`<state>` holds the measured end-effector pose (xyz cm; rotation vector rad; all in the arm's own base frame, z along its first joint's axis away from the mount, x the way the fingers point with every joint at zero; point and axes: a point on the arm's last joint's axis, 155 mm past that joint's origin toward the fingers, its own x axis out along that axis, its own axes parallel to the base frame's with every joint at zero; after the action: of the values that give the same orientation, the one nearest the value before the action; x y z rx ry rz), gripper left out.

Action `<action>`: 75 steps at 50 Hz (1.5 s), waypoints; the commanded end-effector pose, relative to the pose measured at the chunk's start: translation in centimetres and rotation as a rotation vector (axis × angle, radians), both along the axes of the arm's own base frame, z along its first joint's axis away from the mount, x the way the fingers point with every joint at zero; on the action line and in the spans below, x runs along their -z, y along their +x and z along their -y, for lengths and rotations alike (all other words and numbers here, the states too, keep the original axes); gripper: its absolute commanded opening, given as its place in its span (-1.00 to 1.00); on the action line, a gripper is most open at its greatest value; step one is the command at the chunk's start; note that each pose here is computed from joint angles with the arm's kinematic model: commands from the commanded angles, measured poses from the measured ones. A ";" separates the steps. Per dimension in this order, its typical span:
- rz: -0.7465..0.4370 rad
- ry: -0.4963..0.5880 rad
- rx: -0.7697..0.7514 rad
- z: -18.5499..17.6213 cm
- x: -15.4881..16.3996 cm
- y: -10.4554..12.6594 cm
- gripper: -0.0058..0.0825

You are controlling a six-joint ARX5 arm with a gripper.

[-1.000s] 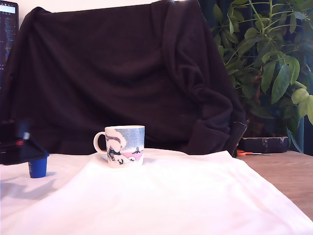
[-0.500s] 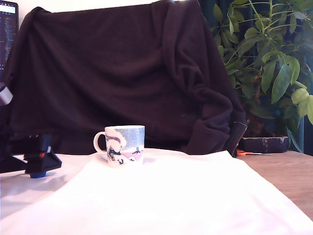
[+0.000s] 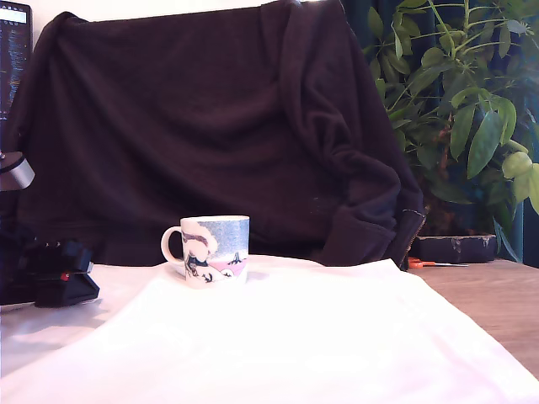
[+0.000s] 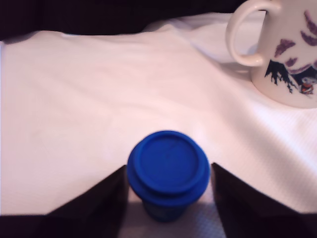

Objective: Pick the blue coffee capsule and place it inside the blue coffee cup

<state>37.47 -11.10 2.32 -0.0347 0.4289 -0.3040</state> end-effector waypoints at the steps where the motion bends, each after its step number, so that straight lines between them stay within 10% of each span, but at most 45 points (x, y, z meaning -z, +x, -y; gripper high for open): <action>1: -0.004 0.005 0.005 0.1 0.3 -0.1 -0.58; 37: 0.295 -0.241 0.076 3.9 -10.2 4.3 -0.58; 61: 0.212 -0.209 0.286 13.9 -12.1 5.4 -0.56; 70: 0.176 -0.151 0.325 15.0 -11.0 4.9 0.56; 75: 0.167 -0.115 0.346 15.1 -10.4 4.6 0.75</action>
<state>42.03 -26.05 12.77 -0.0746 0.2595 -0.6583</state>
